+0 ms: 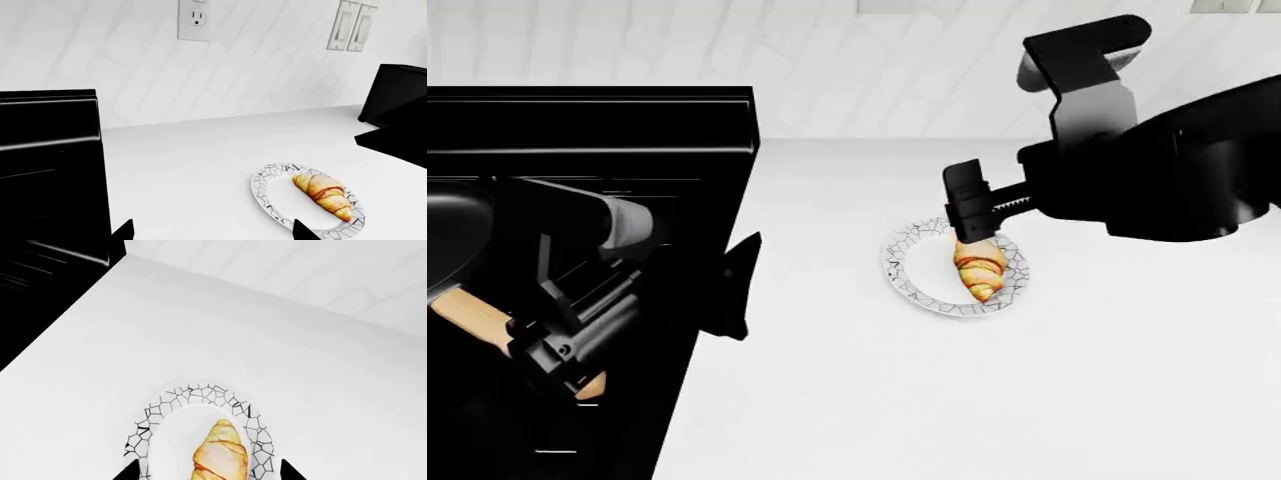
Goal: Pick the croissant and place it on the pan. Then turn on the stove to warm the croissant.
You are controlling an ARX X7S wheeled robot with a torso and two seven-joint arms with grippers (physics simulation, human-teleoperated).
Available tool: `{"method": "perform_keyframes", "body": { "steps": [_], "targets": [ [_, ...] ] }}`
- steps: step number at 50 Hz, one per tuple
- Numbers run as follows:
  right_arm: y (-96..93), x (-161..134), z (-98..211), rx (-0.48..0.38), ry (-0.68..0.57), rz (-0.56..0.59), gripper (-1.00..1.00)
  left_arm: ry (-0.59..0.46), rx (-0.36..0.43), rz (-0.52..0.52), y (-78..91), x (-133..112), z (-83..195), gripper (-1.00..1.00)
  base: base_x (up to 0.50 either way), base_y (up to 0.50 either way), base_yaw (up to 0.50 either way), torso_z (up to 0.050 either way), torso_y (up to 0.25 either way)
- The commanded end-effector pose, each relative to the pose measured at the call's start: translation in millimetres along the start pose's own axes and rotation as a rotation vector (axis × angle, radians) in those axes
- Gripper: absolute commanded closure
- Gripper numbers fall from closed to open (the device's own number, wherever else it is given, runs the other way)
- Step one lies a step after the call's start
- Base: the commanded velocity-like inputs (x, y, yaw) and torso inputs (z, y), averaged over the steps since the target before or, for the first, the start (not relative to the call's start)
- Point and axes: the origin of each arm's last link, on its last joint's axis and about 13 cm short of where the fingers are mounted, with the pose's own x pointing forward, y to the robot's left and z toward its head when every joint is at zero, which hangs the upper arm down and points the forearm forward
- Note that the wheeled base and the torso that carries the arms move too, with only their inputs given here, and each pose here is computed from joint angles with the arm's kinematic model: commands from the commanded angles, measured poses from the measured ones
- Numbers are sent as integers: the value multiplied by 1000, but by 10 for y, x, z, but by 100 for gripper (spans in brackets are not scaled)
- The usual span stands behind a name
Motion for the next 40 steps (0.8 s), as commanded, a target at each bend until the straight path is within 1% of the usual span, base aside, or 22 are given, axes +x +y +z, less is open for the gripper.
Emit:
{"method": "perform_keyframes", "body": {
  "steps": [1, 12, 17, 21, 40],
  "targets": [
    [-45, 184, 0, 85, 35, 27, -100, 2, -8, 8, 40, 19, -27, -100, 0, 0, 0, 0, 0],
    [-42, 325, -78, 99, 57, -3, -100, -4, -6, 4, 74, 23, -37, -100, 0, 0, 0, 0, 0],
    [-49, 392, -115, 85, 64, -19, -100, -2, -10, 5, 91, 38, -49, -100, 0, 0, 0, 0, 0],
    [-67, 458, -146, 92, 73, -25, -100, 3, -18, 6, 99, 48, -62, -100, 0, 0, 0, 0, 0],
    [-51, 579, -302, 77, 112, -36, -100, 4, -23, 4, 106, 59, -61, -100, 0, 0, 0, 0, 0]
  ]
}}
